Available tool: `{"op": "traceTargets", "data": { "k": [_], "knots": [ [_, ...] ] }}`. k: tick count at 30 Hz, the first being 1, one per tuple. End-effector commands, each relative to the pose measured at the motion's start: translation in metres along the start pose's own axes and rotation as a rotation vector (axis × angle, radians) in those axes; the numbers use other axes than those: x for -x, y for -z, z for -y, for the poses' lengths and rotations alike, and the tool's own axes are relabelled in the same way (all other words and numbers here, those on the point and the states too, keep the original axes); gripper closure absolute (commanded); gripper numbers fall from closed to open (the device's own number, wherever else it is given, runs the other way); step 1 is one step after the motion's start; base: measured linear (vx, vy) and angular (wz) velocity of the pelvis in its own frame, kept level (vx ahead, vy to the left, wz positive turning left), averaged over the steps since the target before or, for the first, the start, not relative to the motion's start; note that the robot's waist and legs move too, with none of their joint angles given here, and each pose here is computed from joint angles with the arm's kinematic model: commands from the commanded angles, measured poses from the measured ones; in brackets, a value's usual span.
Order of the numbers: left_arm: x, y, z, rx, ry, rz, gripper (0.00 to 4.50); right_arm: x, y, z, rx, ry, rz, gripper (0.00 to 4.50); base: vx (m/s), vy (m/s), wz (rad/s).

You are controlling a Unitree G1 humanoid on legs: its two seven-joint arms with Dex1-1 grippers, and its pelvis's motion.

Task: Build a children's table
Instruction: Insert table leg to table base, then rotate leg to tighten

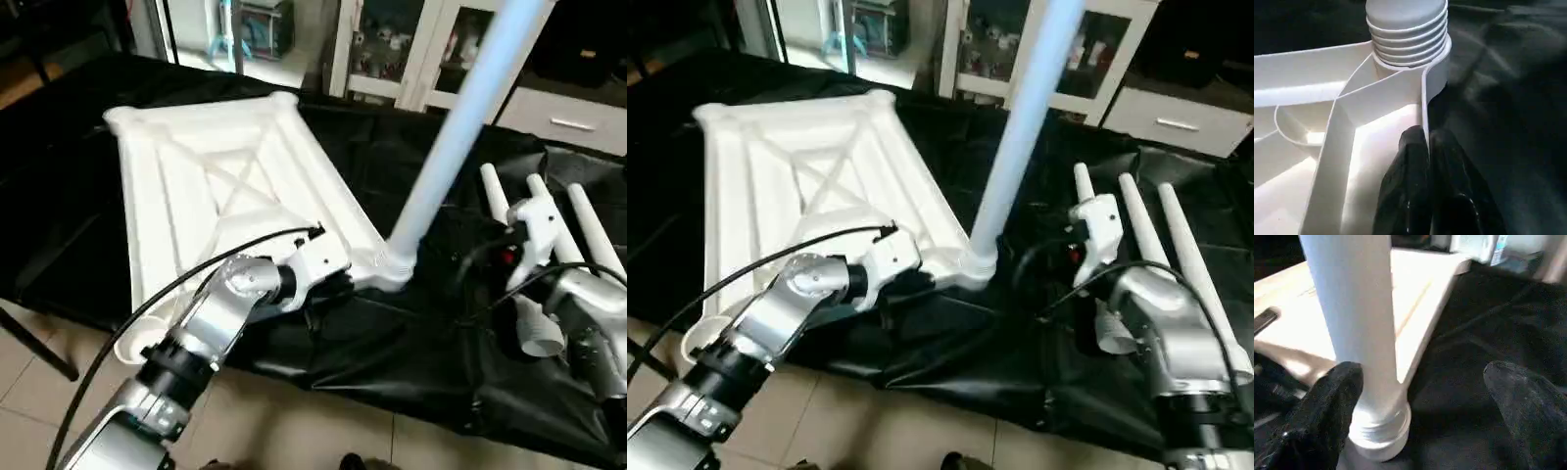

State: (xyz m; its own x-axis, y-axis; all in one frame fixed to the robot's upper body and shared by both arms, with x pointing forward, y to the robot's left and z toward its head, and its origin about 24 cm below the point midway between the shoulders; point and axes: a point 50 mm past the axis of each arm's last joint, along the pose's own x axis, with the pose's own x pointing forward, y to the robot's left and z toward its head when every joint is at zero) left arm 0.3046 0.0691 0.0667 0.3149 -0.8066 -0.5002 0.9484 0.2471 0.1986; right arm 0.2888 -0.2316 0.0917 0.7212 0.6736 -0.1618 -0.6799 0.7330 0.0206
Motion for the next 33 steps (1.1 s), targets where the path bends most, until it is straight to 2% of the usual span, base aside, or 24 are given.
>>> {"op": "traceTargets", "data": {
  "k": [1, 9, 17, 18, 29, 33],
  "knots": [
    [-0.006, -0.011, 0.015, -0.049, 0.131, 0.05, 4.5, 0.001, -0.003, -0.005, 0.019, -0.07, -0.011, 0.09, 0.0, 0.0, 0.0],
    [0.004, -0.005, 0.025, -0.049, 0.264, 0.011, 4.5, 0.002, 0.003, -0.02, 0.051, -0.263, -0.078, 0.09, 0.0, 0.0, 0.0],
    [0.008, -0.003, 0.029, -0.063, 0.311, -0.015, 4.5, -0.003, 0.009, -0.027, 0.106, -0.349, -0.128, 0.09, 0.0, 0.0, 0.0],
    [0.008, -0.003, 0.028, -0.063, 0.31, -0.015, 4.5, -0.004, 0.009, -0.027, 0.107, -0.35, -0.128, 0.36, 0.0, 0.0, 0.0],
    [0.009, -0.002, 0.028, -0.069, 0.31, -0.026, 4.5, -0.006, 0.01, -0.029, 0.14, -0.433, -0.171, 1.31, 0.0, 0.0, 0.0],
    [0.009, -0.001, 0.028, -0.07, 0.31, -0.031, 4.5, -0.006, 0.016, -0.032, 0.151, -0.48, -0.207, 1.71, 0.0, 0.0, 0.0]
  ]
}}
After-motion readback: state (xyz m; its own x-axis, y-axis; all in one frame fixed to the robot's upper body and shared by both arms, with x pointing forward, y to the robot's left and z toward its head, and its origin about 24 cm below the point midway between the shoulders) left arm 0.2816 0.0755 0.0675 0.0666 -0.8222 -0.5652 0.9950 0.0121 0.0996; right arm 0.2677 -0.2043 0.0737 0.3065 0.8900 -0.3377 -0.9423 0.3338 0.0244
